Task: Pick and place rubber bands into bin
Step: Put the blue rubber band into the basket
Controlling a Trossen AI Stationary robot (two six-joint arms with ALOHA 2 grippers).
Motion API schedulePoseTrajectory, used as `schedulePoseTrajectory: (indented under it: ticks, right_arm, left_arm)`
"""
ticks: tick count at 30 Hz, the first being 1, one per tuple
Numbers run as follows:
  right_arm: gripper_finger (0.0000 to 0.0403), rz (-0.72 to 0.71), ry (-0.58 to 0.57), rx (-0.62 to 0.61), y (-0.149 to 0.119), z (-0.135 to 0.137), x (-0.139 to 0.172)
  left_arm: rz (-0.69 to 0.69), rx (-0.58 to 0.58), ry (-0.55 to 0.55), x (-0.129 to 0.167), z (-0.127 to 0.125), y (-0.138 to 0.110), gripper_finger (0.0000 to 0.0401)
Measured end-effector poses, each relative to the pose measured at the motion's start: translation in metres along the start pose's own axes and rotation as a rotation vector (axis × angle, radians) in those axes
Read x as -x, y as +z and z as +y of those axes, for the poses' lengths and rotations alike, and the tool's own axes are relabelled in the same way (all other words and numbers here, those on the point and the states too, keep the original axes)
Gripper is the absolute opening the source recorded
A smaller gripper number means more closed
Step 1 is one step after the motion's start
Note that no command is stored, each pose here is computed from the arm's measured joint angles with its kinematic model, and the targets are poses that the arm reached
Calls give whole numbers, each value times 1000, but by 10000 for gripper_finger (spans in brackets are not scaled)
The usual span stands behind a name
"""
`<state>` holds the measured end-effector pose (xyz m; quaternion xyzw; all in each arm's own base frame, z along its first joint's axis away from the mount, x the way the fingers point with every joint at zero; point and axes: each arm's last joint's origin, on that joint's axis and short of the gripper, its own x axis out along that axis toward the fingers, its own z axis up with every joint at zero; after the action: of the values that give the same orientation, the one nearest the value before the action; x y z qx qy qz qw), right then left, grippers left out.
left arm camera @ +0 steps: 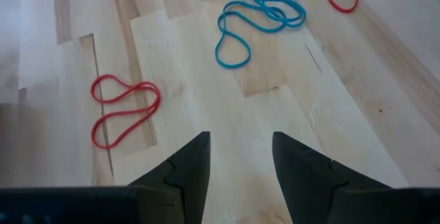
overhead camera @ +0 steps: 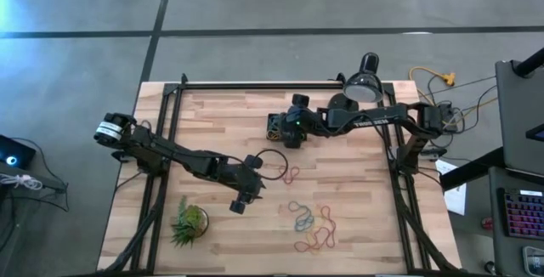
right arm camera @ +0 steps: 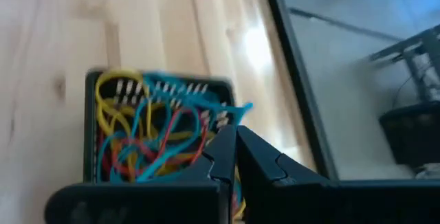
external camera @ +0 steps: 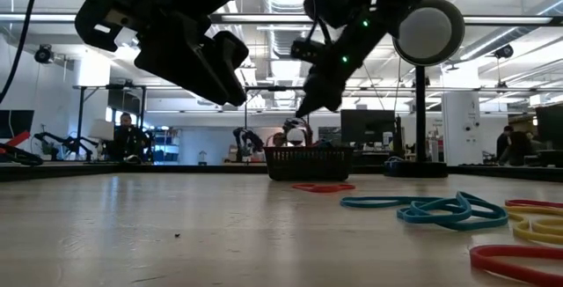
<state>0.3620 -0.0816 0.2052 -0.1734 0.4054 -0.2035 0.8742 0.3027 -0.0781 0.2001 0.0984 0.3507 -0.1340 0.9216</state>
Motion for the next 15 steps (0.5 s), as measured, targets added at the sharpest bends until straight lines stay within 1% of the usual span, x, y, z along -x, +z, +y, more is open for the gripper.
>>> schedulePoseTrajectory:
  ticks: [3, 9, 15]
  right_arm:
    - [9, 32, 26, -16, -12, 2, -5]
    - [8, 42, 158, -54, -28, 3, -11]
    - [8, 45, 164, -59, -31, 2, -12]
  left_arm:
    - [-3, 0, 0, 0, 0, 0, 141]
    - [-9, 0, 1, 0, 0, 1, 141]
    - [-20, 0, 2, 0, 0, 2, 141]
